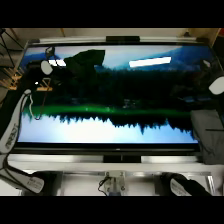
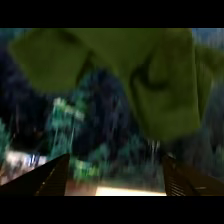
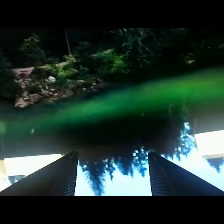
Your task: Fold the shirts.
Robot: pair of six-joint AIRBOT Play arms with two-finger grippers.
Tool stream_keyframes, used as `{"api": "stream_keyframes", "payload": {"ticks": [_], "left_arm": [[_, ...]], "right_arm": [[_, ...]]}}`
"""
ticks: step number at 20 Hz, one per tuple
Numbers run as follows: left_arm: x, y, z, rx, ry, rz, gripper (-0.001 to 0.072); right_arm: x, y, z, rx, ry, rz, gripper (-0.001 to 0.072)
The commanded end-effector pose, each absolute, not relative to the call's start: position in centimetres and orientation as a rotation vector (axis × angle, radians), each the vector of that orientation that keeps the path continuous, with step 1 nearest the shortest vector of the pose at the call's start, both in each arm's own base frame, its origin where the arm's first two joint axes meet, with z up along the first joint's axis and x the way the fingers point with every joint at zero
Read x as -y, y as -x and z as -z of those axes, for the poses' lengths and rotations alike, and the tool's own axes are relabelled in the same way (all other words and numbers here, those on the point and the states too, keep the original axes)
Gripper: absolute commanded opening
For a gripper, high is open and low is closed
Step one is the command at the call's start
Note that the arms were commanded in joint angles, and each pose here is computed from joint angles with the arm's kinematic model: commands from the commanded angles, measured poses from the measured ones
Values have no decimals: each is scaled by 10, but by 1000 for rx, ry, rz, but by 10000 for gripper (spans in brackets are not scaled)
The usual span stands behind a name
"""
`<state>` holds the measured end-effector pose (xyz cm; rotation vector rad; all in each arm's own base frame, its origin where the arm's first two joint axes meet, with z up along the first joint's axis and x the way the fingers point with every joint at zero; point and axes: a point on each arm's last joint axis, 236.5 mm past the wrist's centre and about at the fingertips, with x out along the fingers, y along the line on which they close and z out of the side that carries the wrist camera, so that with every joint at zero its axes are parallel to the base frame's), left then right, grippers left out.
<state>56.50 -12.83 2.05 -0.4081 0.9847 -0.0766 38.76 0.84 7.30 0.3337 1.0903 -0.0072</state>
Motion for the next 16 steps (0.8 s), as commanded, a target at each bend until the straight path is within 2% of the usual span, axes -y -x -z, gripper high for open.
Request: {"api": "stream_keyframes", "payload": {"ticks": [1, 3, 4, 9, 10, 11, 12, 13, 14, 16], "left_arm": [[129, -628, 3, -900, 512, 100, 674], [137, -643, 25, -909, 552, 111, 655], [141, -652, 33, -897, 565, 125, 596], [159, -667, 64, -877, 755, 146, 596], [159, -667, 72, -888, 767, 139, 511], [158, -667, 76, -893, 775, 133, 331], [157, -668, 76, -888, 783, 131, 185], [157, -669, 74, -880, 791, 131, 81], [158, -671, 67, -871, 818, 138, 41], [159, -673, 39, -833, 823, 164, 40]], "right_arm": [[-23, -397, -81, -1049, -405, -36, 553], [-29, -400, -84, -1034, -431, -51, 553], [-29, -401, -85, -1030, -433, -52, 553], [-29, -400, -85, -1034, -434, -53, 553], [-30, -400, -85, -1035, -436, -54, 554], [-31, -399, -85, -1038, -440, -58, 554], [-33, -399, -85, -1038, -449, -64, 553], [-34, -400, -86, -1037, -457, -68, 554], [-35, -400, -86, -1036, -459, -70, 554], [-35, -400, -87, -1032, -461, -71, 553]]}}
